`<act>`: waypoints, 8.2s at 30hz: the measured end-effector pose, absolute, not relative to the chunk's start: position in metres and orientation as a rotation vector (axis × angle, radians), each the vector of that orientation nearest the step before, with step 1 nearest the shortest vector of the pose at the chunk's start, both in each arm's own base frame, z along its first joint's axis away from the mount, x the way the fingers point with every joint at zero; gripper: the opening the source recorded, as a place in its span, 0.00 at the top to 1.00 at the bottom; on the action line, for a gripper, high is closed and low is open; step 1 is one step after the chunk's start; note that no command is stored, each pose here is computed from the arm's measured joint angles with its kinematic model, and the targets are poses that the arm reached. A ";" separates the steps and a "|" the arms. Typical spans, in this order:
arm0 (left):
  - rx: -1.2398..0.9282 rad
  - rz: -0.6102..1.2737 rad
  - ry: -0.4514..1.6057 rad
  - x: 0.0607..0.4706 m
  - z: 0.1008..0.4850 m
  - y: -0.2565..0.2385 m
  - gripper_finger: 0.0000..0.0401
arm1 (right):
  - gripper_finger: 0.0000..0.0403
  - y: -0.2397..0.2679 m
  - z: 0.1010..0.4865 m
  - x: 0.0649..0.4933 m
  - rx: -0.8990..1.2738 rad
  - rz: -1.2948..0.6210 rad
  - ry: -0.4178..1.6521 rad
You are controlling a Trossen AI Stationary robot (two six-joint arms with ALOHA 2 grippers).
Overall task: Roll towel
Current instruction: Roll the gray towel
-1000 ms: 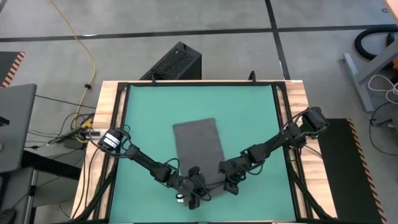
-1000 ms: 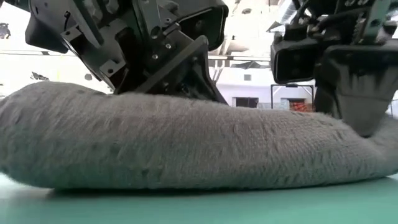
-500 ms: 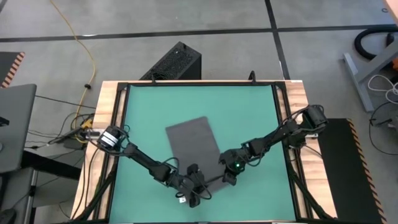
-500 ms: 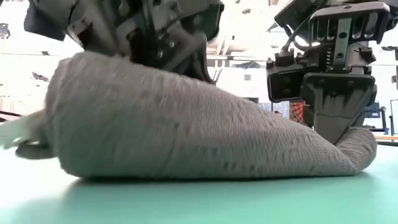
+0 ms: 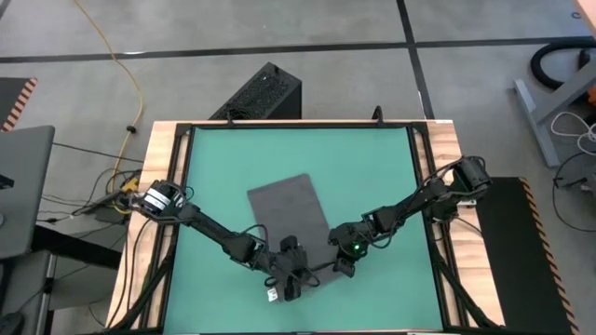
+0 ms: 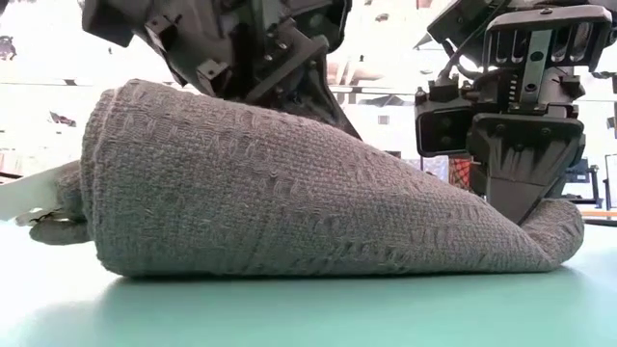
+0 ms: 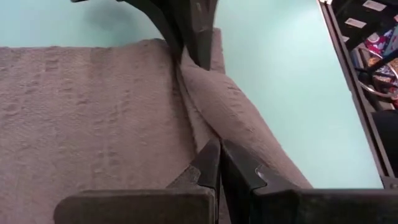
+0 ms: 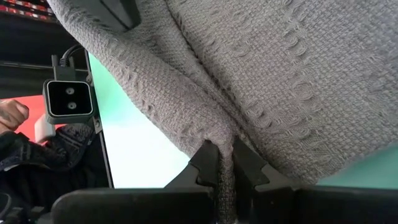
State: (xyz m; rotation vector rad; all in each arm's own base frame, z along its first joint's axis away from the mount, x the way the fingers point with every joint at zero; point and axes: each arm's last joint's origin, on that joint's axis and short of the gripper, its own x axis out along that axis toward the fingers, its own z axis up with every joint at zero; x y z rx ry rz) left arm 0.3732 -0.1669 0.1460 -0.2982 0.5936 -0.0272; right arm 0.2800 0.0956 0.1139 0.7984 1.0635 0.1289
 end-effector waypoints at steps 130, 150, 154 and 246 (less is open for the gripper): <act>-0.542 0.062 0.518 0.318 0.120 -0.153 1.00 | 0.93 0.130 0.105 0.270 -0.119 0.335 0.862; -0.474 0.158 0.558 0.294 0.170 -0.141 0.69 | 0.94 0.132 0.110 0.259 0.188 0.366 1.024; -0.457 0.178 0.498 0.296 0.168 -0.146 0.68 | 0.94 0.137 0.111 0.256 0.329 0.426 1.088; -0.266 -0.203 0.961 0.363 0.129 -0.218 0.96 | 0.94 0.167 0.149 0.233 0.844 0.215 1.102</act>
